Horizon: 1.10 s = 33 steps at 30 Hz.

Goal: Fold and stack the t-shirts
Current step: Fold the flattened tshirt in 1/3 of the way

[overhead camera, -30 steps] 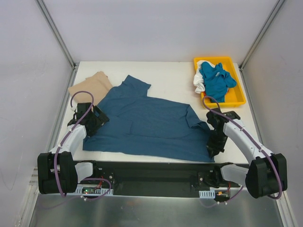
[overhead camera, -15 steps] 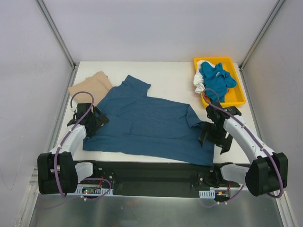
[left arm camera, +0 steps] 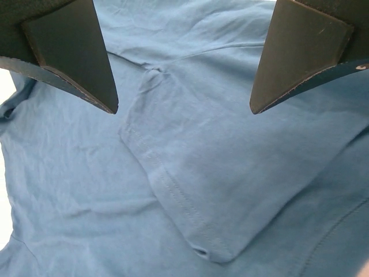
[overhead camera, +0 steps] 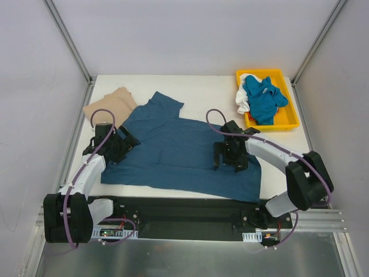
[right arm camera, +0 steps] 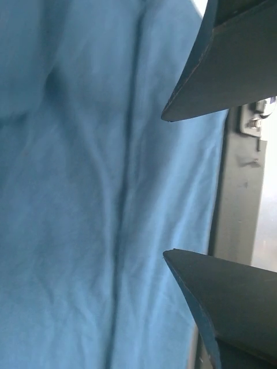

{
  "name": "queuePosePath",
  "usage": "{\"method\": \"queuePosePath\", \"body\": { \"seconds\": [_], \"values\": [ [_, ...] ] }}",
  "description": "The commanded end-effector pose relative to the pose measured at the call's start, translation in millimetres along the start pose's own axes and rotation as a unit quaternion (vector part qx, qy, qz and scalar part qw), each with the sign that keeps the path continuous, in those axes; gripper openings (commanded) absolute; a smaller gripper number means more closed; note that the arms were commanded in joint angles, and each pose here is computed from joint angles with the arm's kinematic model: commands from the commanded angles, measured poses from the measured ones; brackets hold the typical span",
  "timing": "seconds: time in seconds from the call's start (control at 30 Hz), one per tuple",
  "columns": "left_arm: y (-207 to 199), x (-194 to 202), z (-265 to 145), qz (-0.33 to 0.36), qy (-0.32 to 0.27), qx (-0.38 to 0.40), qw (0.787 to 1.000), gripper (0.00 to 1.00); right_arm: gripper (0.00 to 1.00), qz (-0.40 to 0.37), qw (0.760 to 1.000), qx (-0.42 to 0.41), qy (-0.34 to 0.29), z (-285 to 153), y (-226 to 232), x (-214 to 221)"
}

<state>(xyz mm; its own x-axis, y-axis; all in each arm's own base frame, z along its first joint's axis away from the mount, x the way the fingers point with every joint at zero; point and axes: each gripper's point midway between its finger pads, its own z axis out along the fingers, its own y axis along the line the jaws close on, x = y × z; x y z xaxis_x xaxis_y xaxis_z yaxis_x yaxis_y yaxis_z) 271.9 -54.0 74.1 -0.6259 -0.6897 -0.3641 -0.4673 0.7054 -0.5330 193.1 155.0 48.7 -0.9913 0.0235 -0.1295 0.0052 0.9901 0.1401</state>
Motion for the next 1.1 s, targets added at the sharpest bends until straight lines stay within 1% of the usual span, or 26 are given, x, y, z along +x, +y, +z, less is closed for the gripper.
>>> {"method": "queuePosePath", "body": {
  "seconds": [0.0, 0.1, 0.2, 0.33, 0.43, 0.57, 0.63, 0.7, 0.77, 0.87, 0.93, 0.97, 1.0, 1.07],
  "values": [
    [-7.2, 2.3, 7.9, -0.01, 0.008, 0.012, 1.0, 0.99, 0.97, -0.01, 1.0, -0.006, -0.012, 24.1, 13.9, -15.0],
    [2.9, 19.7, 17.0, -0.016, 0.043, 0.003, 0.999, 0.99, 0.97, -0.007, 1.0, -0.005, 0.008, 37.1, 15.1, -11.8],
    [15.8, 37.4, 18.7, -0.023, 0.066, -0.006, 0.998, 0.99, 0.97, -0.01, 1.0, 0.006, 0.018, 41.5, 10.4, -7.4],
    [30.0, 56.9, 12.1, -0.04, 0.073, -0.009, 0.996, 0.99, 0.97, -0.013, 0.999, 0.026, 0.016, 41.2, -0.6, -3.0],
    [50.4, 73.2, 2.4, -0.073, 0.077, -0.043, 0.993, 0.99, 0.97, -0.014, 0.999, 0.03, 0.018, 40.4, -5.9, -0.1],
    [70.1, 97.9, -11.2, -0.104, 0.092, -0.068, 0.988, 0.99, 0.97, -0.018, 0.999, 0.032, 0.016, 38.0, -15.3, -0.3],
    [79.4, 106.8, -17.9, -0.12, 0.088, -0.075, 0.986, 0.99, 0.97, -0.022, 0.999, 0.026, 0.014, 35.3, -18.9, -1.1],
    [79.8, 110.1, -22.4, -0.127, 0.079, -0.063, 0.987, 0.99, 0.97, -0.023, 1.0, 0.017, 0.007, 34.0, -21.3, -6.2],
    [73.6, 110.0, -25.3, -0.127, 0.077, -0.043, 0.988, 0.99, 0.97, -0.04, 0.999, 0.017, -0.014, 32.5, -24.2, -16.5],
    [50.2, 97.6, -37.3, -0.122, 0.061, 0.006, 0.991, 0.99, 0.97, -0.064, 0.997, 0.032, -0.035, 30.0, -30.1, -29.7],
    [32.3, 79.6, -49.7, -0.105, 0.036, 0.03, 0.993, 0.99, 0.97, -0.076, 0.996, 0.018, -0.048, 25.5, -24.5, -35.9],
    [30.1, 70.3, -52.9, -0.088, 0.018, 0.029, 0.996, 0.99, 0.97, -0.081, 0.995, 0.013, -0.061, 22.1, -21.4, -41.9],
    [17.3, 53.8, -63.2, -0.074, -0.006, 0.04, 0.996, 0.99, 0.97, -0.092, 0.994, -0.003, -0.065, 18.5, -16.2, -43.6],
    [14.3, 35.4, -67.9, -0.048, -0.034, 0.024, 0.998, 0.99, 0.97, -0.1, 0.989, -0.016, -0.104, 6.7, -11.0, -54.9]
  ]
}}
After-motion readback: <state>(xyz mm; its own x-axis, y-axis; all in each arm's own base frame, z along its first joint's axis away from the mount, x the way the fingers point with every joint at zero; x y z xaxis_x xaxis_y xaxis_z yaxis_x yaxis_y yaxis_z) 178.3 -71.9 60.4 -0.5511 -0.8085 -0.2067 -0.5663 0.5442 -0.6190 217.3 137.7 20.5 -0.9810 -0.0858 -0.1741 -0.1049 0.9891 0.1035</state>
